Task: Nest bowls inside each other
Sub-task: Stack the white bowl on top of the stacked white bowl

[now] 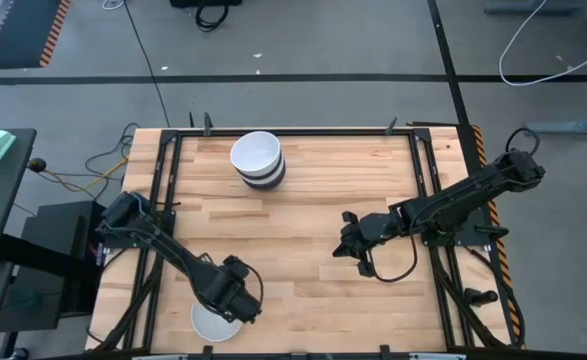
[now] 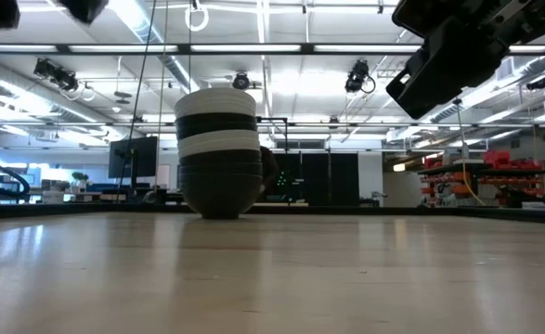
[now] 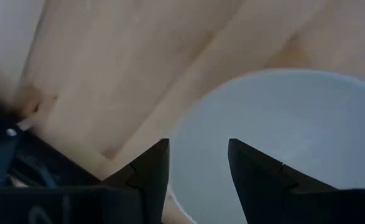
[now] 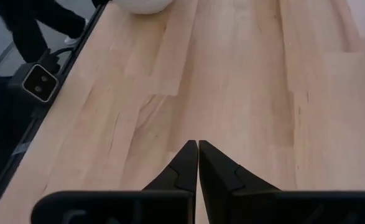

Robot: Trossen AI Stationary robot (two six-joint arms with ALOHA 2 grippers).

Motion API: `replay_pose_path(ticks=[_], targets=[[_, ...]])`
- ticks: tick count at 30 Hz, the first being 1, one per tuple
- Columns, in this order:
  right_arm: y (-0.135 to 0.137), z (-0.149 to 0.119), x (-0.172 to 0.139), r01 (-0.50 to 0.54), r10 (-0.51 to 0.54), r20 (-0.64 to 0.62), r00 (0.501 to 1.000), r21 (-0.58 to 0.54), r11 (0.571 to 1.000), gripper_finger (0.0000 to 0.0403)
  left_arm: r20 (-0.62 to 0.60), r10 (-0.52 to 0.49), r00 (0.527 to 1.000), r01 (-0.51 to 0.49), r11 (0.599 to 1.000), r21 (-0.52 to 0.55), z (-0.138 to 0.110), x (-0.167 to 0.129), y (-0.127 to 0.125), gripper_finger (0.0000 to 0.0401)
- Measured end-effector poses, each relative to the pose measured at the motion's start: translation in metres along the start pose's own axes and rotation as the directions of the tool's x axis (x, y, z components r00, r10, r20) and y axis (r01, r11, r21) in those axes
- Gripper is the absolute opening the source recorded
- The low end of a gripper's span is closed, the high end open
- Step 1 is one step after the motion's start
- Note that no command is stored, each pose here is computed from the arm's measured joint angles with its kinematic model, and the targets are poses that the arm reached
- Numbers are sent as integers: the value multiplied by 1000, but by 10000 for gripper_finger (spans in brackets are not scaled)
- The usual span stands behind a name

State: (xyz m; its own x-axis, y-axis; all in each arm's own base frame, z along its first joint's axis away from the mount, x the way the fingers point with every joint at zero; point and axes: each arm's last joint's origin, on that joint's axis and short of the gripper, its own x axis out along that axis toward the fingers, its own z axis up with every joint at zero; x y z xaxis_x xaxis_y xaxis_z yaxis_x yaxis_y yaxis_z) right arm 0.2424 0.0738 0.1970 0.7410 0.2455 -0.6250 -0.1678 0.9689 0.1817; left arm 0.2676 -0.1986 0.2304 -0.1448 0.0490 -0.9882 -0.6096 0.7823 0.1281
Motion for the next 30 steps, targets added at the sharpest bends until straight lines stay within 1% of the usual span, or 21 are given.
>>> replay_pose_path(ticks=[2,6,11,17,22,25,30], targets=[[2,0,0,-7,7,-1,1000,2,1000,23,-11,30,999,-30,1000,1,2,8,3,172],[5,-1,0,-14,14,-3,1000,5,1000,23,-16,50,999,-50,999,16,8,15,7,172],[6,-1,0,-20,20,-4,1000,10,1000,23,-3,-14,1000,14,998,59,13,22,3,172],[7,-1,0,-20,20,-4,1000,10,1000,23,-4,-14,1000,15,997,69,13,22,3,172],[7,-1,0,-20,20,-3,1000,10,1000,23,-1,-22,1000,22,993,114,14,22,3,167],[7,-1,0,-20,20,-4,1000,17,1000,23,3,-29,1000,28,992,120,17,22,3,142],[8,-2,0,-23,23,-5,1000,15,1000,23,11,-29,1000,27,989,142,17,22,3,62]])
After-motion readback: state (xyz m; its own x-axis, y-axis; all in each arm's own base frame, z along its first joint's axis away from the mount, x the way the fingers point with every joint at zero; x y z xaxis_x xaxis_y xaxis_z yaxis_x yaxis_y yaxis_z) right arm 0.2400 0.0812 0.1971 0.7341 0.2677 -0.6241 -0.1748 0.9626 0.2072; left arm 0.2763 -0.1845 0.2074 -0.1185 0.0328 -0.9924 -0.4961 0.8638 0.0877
